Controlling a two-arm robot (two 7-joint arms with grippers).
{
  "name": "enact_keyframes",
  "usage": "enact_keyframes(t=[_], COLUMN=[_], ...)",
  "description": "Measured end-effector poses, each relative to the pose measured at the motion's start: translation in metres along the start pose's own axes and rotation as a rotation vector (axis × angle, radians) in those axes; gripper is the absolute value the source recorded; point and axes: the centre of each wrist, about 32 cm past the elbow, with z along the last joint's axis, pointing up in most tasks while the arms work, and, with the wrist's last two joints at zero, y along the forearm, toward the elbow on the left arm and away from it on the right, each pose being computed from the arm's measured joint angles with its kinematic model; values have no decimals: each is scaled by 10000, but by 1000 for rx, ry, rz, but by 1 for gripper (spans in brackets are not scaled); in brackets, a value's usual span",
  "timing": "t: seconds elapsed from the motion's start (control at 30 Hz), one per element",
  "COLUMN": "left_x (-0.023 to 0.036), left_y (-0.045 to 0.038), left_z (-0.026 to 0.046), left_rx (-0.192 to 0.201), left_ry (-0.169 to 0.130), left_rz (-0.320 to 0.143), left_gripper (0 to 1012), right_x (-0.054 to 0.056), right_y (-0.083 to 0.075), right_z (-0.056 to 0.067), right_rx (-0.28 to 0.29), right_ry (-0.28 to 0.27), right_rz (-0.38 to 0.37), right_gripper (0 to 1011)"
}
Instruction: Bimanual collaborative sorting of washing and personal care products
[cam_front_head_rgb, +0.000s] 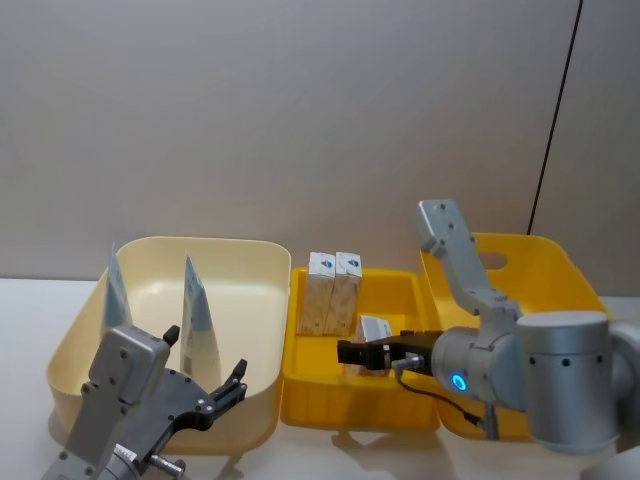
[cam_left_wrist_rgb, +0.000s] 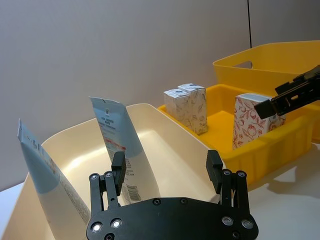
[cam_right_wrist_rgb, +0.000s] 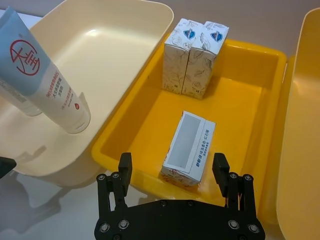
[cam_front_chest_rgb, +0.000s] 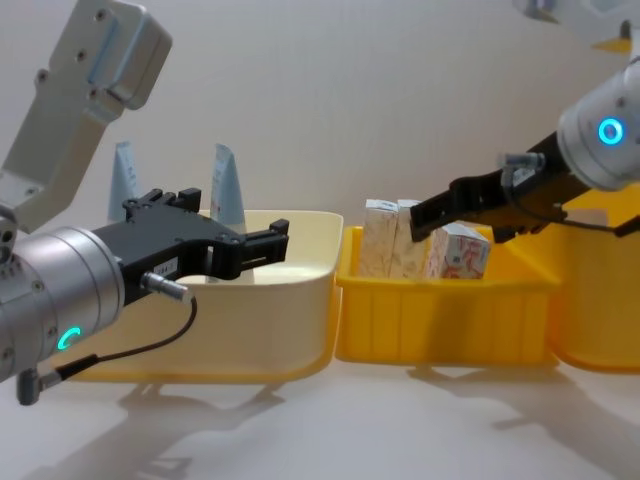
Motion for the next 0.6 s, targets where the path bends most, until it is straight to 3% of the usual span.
enact_keyframes(t=[0.6], left_x=[0], left_y=[0], left_z=[0], left_rx=[0], left_ry=[0], left_rz=[0], left_gripper=[1003], right_x=[-34], right_y=[221], right_z=[15], right_rx=[-26], right_ry=[23], right_rz=[-28], right_gripper=[1001])
